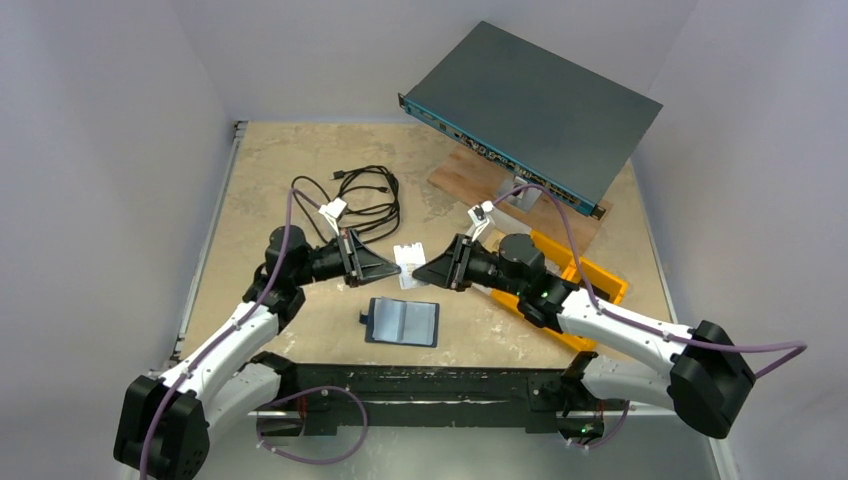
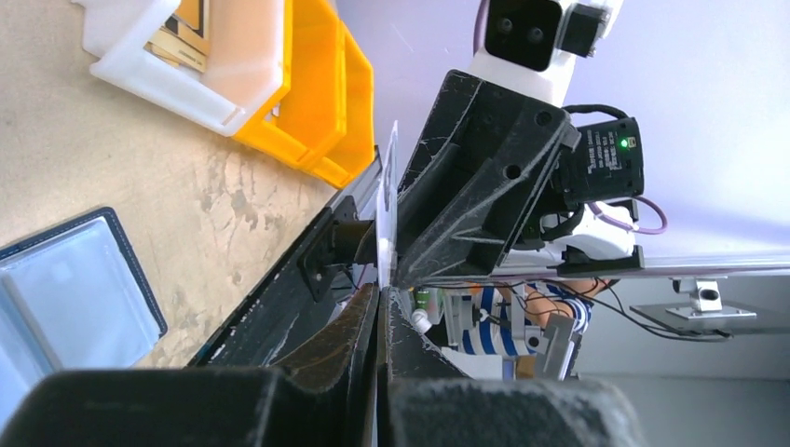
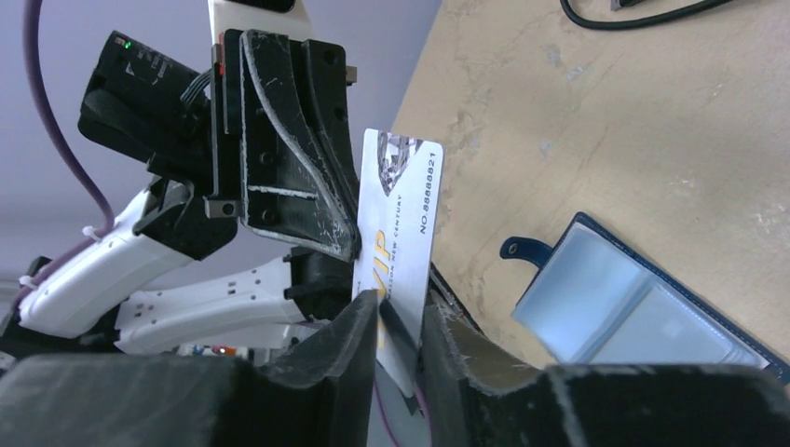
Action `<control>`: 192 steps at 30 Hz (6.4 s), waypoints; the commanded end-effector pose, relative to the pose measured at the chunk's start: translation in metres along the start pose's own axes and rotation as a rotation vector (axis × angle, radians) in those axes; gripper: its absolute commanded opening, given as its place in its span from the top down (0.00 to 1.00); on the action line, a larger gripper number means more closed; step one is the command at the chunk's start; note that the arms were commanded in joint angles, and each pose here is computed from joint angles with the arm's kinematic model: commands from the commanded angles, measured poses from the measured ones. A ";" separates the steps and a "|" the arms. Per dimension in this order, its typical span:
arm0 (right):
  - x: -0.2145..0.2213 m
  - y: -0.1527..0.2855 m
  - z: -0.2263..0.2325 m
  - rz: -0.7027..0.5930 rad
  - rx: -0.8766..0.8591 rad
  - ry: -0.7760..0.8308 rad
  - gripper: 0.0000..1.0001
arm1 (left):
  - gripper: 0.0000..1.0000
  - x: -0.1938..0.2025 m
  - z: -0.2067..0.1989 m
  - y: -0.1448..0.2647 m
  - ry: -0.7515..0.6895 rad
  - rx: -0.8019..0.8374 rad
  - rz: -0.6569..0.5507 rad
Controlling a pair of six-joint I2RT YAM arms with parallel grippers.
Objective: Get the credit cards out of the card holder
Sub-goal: Place the credit card in the storage box, then remove the credit card from the card holder.
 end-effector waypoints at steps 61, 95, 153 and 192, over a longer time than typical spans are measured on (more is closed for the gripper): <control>-0.056 0.115 -0.172 -0.152 2.017 0.273 1.00 | 0.03 0.015 0.011 0.010 -0.294 -0.490 0.173; -0.075 0.040 -0.055 -0.133 0.944 0.206 0.35 | 0.25 0.050 0.060 -0.038 -0.362 -0.776 0.274; 0.035 -0.023 -0.086 0.162 0.613 0.043 0.68 | 1.00 0.063 0.105 -0.073 -0.199 -0.710 0.282; 0.065 -0.092 -0.068 0.283 0.460 -0.038 0.52 | 0.77 0.054 0.086 0.024 -0.324 -0.871 0.163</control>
Point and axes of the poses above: each gripper's point midway between its finger pads, its own y axis back along the fingers, its own z axis along the line the jaws close on, x = y × z, the point moved 5 cm from there along y, back along the fingers, and after that the axes turned 2 degrees about -y, right-handed, at the moved point
